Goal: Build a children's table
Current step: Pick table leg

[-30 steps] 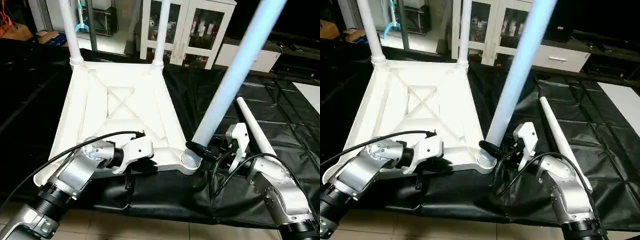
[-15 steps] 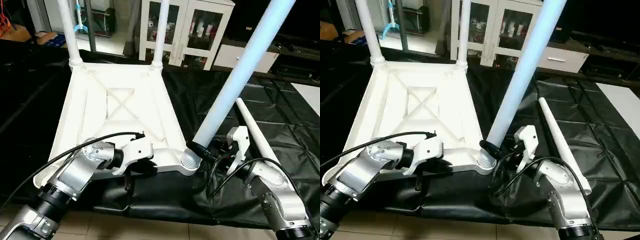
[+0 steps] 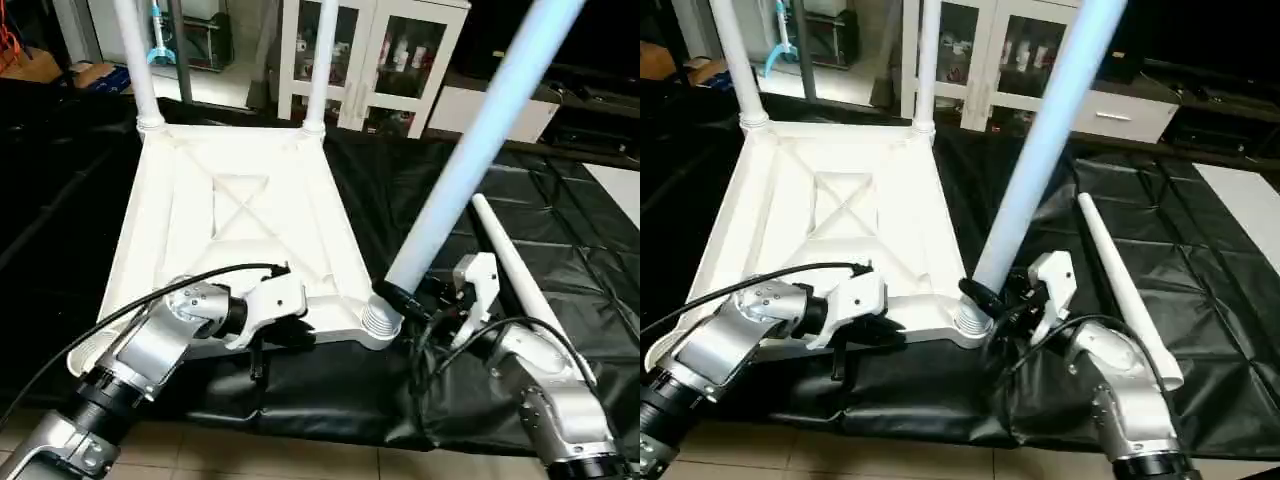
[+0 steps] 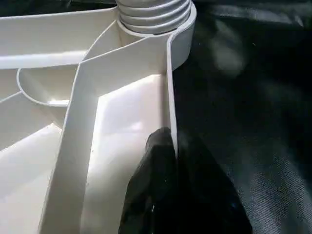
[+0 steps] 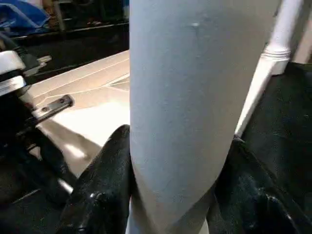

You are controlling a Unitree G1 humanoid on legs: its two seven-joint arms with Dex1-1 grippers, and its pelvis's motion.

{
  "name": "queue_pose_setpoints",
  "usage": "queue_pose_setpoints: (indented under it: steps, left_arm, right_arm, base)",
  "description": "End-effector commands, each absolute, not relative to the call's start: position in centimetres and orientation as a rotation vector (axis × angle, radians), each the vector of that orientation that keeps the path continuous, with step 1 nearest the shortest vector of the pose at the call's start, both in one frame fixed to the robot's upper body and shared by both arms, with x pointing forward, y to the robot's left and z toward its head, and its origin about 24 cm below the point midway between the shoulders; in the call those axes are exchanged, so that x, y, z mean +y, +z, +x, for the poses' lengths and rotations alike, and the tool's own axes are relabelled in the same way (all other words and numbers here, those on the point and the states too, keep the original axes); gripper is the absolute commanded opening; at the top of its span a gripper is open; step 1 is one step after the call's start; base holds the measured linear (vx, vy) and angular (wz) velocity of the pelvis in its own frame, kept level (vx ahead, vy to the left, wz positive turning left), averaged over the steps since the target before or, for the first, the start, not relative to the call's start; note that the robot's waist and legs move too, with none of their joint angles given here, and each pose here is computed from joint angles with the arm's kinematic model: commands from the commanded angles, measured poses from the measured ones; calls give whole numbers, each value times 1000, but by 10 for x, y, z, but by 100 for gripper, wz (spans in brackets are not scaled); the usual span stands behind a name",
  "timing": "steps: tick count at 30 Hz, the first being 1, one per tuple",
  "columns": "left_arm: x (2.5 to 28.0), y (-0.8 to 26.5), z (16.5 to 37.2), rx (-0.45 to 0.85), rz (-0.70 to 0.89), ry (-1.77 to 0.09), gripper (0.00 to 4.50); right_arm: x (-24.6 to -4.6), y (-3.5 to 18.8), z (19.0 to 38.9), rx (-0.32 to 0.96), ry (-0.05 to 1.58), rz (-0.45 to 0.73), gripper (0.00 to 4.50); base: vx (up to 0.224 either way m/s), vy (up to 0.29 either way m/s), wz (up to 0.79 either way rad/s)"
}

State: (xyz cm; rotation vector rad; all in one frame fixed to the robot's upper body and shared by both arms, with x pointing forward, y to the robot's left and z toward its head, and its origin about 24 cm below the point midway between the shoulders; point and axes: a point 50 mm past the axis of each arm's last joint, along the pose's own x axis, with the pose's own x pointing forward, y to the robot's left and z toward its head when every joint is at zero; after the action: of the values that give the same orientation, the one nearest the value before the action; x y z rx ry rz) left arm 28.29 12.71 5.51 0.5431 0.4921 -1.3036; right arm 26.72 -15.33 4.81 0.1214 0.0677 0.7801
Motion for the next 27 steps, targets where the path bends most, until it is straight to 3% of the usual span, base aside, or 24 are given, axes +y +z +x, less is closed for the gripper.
queue_pose_setpoints:
  steps: [1,8,11,16,27]
  left_arm:
    - [125,55,289,504,504,-1244,0]
    - [121,63,318,500,423,-883,0]
    - [110,69,324,495,361,-768,0]
    - [96,75,324,476,335,-748,0]
    - [100,75,323,495,340,-714,0]
  right_arm:
    - [-182,15,271,248,500,41,184]
    - [-179,6,297,330,64,14,184]
    - [-172,1,305,363,-131,63,184]
    - [-157,1,311,360,-199,19,184]
    - [-144,14,321,276,-191,26,184]
  base:
    - [0,0,0]
    - [0,0,0]
    - [0,0,0]
    - [0,0,0]
    - [0,0,0]
